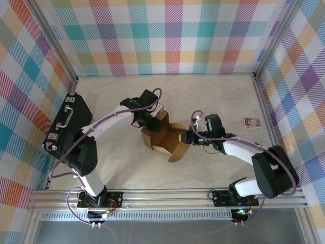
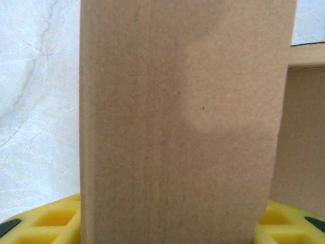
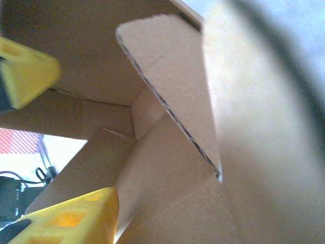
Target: Fold the paper box
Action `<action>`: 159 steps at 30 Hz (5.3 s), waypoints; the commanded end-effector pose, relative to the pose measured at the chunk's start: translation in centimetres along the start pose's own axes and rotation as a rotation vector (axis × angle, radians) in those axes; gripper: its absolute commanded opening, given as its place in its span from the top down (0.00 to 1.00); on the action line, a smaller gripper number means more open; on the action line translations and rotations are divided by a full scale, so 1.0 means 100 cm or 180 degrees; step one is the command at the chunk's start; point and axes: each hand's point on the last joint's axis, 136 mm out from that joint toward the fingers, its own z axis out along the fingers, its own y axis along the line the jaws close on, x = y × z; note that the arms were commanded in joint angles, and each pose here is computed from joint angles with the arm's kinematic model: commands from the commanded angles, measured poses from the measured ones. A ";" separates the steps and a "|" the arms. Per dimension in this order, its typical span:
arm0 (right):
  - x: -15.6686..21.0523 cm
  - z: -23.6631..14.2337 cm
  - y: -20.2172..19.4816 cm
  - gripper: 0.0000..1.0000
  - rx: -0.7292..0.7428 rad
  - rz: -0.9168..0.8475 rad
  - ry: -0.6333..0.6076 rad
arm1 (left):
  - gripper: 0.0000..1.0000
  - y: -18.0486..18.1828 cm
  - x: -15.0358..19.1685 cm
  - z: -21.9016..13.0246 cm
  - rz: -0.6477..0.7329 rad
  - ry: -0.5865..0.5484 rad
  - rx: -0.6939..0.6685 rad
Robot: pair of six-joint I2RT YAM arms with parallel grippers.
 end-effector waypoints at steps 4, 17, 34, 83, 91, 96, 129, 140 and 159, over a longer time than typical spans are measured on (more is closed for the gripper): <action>0.030 -0.002 -0.026 0.49 0.0312 0.0170 0.0131 | 0.46 -0.003 0.015 0.007 -0.0036 0.0194 -0.0019; 0.033 0.003 -0.035 0.50 0.0401 0.0239 0.0176 | 0.46 -0.008 0.013 0.007 -0.0034 0.0204 0.0043; -0.038 -0.023 0.041 0.49 -0.0061 -0.0143 -0.0214 | 0.46 -0.011 0.017 0.009 0.0015 0.0252 0.0019; -0.067 -0.001 0.073 0.41 -0.0678 -0.0037 -0.0169 | 0.39 -0.048 0.009 -0.012 -0.0379 -0.0037 0.0607; -0.063 0.005 0.063 0.41 -0.0588 0.0012 -0.0145 | 0.27 -0.053 0.006 -0.025 -0.0553 -0.0201 0.0719; -0.060 0.006 0.060 0.41 -0.0586 0.0050 -0.0142 | 0.19 -0.057 0.006 -0.029 -0.0593 -0.0276 0.0836; -0.073 -0.007 0.080 0.32 -0.0745 0.0268 -0.0274 | 0.35 -0.068 0.028 -0.049 -0.0725 -0.0597 0.1491; -0.071 0.000 0.088 0.32 -0.0657 0.0326 -0.0187 | 0.40 -0.069 0.034 -0.044 -0.0801 -0.0608 0.1557; -0.070 0.008 0.104 0.31 -0.0376 0.0767 -0.0261 | 0.42 -0.076 0.026 -0.048 -0.1046 -0.0722 0.1771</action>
